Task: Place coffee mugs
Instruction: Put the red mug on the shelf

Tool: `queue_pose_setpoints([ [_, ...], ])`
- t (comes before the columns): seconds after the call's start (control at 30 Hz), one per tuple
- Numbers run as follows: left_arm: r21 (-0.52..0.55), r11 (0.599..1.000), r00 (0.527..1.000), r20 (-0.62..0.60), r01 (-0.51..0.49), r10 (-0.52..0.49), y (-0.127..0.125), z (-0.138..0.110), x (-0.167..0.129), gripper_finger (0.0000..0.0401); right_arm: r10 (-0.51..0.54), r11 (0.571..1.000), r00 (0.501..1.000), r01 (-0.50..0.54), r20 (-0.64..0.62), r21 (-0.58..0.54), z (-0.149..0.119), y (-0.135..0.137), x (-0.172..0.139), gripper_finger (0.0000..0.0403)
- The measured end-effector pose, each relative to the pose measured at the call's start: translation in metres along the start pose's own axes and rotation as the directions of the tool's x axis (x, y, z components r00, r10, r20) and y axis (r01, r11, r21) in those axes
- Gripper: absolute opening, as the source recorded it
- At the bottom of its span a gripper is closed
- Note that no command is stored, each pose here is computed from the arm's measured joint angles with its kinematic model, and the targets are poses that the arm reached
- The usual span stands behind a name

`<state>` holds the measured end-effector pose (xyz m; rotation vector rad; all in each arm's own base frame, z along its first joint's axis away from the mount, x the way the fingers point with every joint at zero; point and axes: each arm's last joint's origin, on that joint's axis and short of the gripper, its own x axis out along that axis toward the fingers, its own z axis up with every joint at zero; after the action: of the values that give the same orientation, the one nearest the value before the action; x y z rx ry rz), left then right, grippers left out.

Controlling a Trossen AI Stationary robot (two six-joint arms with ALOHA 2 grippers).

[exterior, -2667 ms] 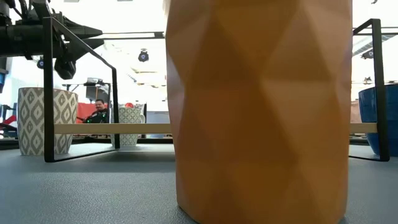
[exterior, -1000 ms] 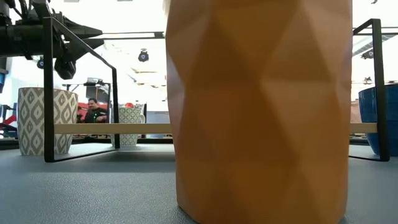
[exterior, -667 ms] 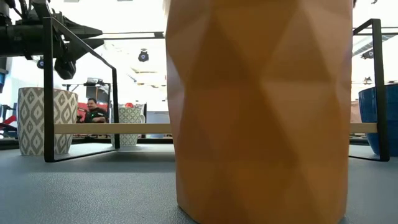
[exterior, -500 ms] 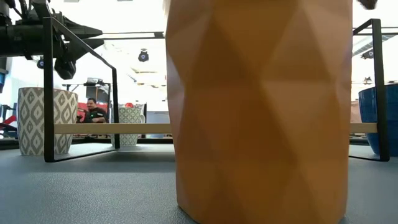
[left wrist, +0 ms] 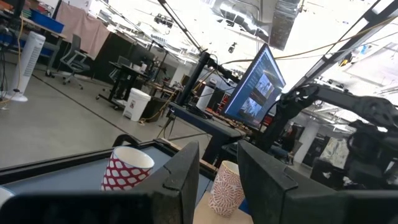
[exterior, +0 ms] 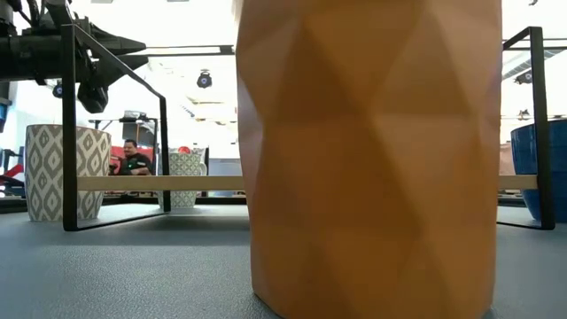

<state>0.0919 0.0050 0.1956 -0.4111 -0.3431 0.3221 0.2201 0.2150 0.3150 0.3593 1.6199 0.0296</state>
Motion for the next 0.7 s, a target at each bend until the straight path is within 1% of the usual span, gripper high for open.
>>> queue_pose_setpoints([
  [0.2, 0.000, 1.000, 1.000, 0.000, 0.000, 0.000, 0.000, 0.000, 0.000, 0.0093, 0.020, 1.000, 1.000, -0.021, 0.017, 0.008, -0.021, 0.031, 0.023, 0.0164],
  [0.27, 0.001, 1.000, 1.000, -0.002, 0.000, 0.000, 0.000, 0.000, 0.000, 0.0093, 0.004, 1.000, 1.000, -0.004, 0.006, 0.021, -0.025, 0.037, 0.032, 0.0170],
  [0.43, 0.001, 1.000, 1.000, -0.003, -0.001, 0.001, 0.000, 0.000, 0.000, 0.0093, -0.053, 0.998, 0.998, 0.053, -0.028, 0.023, -0.030, 0.048, 0.056, 0.0172],
  [0.57, 0.004, 1.000, 1.000, -0.007, -0.002, 0.002, 0.000, -0.001, 0.000, 0.0093, -0.057, 0.998, 0.997, 0.057, -0.059, 0.002, -0.032, 0.055, 0.068, 0.0169],
  [0.7, 0.003, 1.000, 1.000, -0.007, -0.002, 0.002, 0.000, -0.001, 0.000, 0.0093, -0.088, 0.996, 0.993, 0.088, -0.074, 0.001, -0.030, 0.057, 0.080, 0.0169],
])
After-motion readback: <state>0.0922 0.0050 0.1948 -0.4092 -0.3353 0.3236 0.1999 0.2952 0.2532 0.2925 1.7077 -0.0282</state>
